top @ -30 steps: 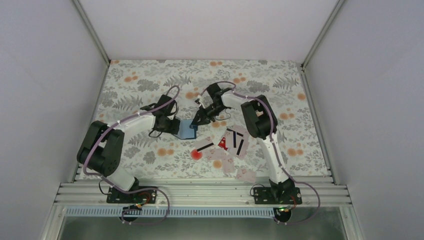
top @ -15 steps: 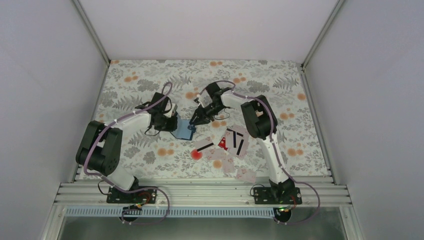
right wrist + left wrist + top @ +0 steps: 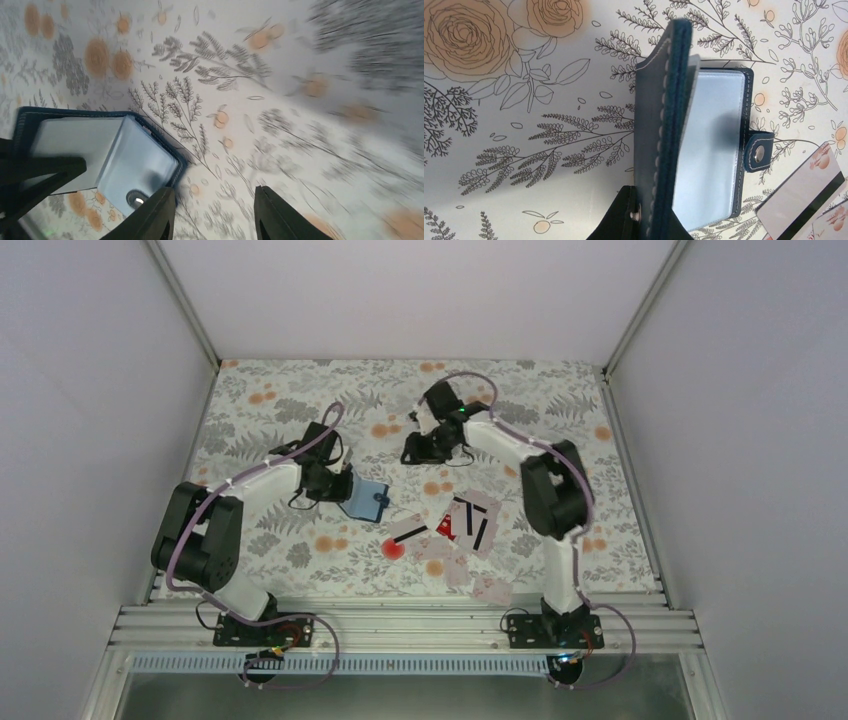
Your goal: Put the credit cards into the card holder
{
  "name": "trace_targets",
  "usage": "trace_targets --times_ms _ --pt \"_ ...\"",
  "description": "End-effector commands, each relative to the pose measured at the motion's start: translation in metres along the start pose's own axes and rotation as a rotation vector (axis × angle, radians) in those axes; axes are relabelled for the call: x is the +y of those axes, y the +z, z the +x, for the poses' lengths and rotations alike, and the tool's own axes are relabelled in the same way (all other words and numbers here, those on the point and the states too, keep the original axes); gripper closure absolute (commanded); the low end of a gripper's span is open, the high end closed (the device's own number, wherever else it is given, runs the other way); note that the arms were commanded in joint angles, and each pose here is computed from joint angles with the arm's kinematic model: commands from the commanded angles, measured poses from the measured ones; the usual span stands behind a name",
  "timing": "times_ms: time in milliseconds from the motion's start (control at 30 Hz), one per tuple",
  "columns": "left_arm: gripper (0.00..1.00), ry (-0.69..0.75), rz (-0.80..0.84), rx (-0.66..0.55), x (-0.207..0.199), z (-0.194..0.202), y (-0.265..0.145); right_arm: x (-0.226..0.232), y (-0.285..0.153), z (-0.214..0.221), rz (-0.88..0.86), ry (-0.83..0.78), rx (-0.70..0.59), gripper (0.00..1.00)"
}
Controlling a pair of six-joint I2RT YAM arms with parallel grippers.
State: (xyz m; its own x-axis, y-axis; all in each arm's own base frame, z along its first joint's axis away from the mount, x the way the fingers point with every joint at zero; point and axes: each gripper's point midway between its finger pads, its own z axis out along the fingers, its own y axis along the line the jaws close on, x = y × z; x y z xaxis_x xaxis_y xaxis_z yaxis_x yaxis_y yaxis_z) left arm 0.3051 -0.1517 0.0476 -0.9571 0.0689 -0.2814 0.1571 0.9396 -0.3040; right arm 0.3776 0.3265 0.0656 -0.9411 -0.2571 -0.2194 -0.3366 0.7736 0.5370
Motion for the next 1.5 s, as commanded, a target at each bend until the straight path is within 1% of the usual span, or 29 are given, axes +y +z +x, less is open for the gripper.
trace_targets --times_ms 0,33,67,100,133,167,200,267,333,400,467,567,733,800,933,1167,1233,1467 --pt "0.97 0.009 0.004 -0.039 -0.004 -0.009 -0.012 0.004 -0.098 -0.033 0.221 -0.008 -0.379 0.56" --pt "0.97 0.011 0.005 -0.04 -0.004 -0.009 -0.013 0.005 -0.118 -0.036 0.25 0.003 -0.451 0.51" --pt "0.97 0.013 0.006 -0.042 -0.004 -0.009 -0.013 0.004 -0.137 -0.038 0.277 0.028 -0.519 0.38" --pt "0.97 0.015 0.008 -0.042 -0.004 -0.008 -0.013 -0.001 -0.152 -0.039 0.32 0.069 -0.581 0.21" --pt "0.97 0.017 0.01 -0.043 -0.004 -0.008 -0.013 -0.017 -0.162 -0.039 0.392 0.143 -0.637 0.12" --pt "0.97 0.019 0.014 -0.045 -0.005 -0.008 -0.012 -0.034 -0.167 -0.033 0.455 0.239 -0.646 0.02" --pt "0.97 0.021 0.019 -0.047 -0.006 -0.007 -0.012 -0.044 -0.169 -0.032 0.5 0.269 -0.627 0.01" --pt "0.97 0.025 0.027 -0.048 -0.007 -0.007 -0.012 -0.053 -0.157 -0.036 0.511 0.251 -0.528 0.01" --pt "0.97 0.033 0.031 -0.049 -0.008 -0.007 -0.012 -0.051 -0.147 -0.038 0.501 0.222 -0.466 0.01" --pt "0.97 0.038 0.031 -0.054 -0.008 -0.008 -0.014 -0.049 -0.14 -0.032 0.476 0.205 -0.446 0.01" --pt "0.97 0.04 0.032 -0.059 -0.008 -0.008 -0.015 -0.051 -0.136 -0.022 0.467 0.222 -0.432 0.01" --pt "0.97 0.041 0.035 -0.066 -0.009 -0.008 -0.017 -0.059 -0.123 0.002 0.48 0.247 -0.346 0.01" --pt "0.97 0.042 0.036 -0.067 -0.008 -0.006 -0.016 -0.077 -0.092 0.056 0.538 0.259 -0.119 0.01" --pt "0.97 0.041 0.038 -0.065 -0.008 -0.004 -0.016 -0.082 -0.083 0.074 0.562 0.264 -0.052 0.01" --pt "0.98 0.038 0.038 -0.063 -0.008 -0.003 -0.014 -0.091 -0.073 0.095 0.599 0.295 0.019 0.02" --pt "0.98 0.041 0.036 -0.061 -0.007 -0.002 -0.014 -0.101 -0.048 0.131 0.612 0.322 0.153 0.1" --pt "0.98 0.041 0.035 -0.061 -0.007 -0.002 -0.013 -0.103 -0.045 0.137 0.622 0.326 0.17 0.14" --pt "0.98 0.039 0.032 -0.06 -0.006 -0.001 -0.012 -0.103 -0.043 0.145 0.636 0.332 0.194 0.16"
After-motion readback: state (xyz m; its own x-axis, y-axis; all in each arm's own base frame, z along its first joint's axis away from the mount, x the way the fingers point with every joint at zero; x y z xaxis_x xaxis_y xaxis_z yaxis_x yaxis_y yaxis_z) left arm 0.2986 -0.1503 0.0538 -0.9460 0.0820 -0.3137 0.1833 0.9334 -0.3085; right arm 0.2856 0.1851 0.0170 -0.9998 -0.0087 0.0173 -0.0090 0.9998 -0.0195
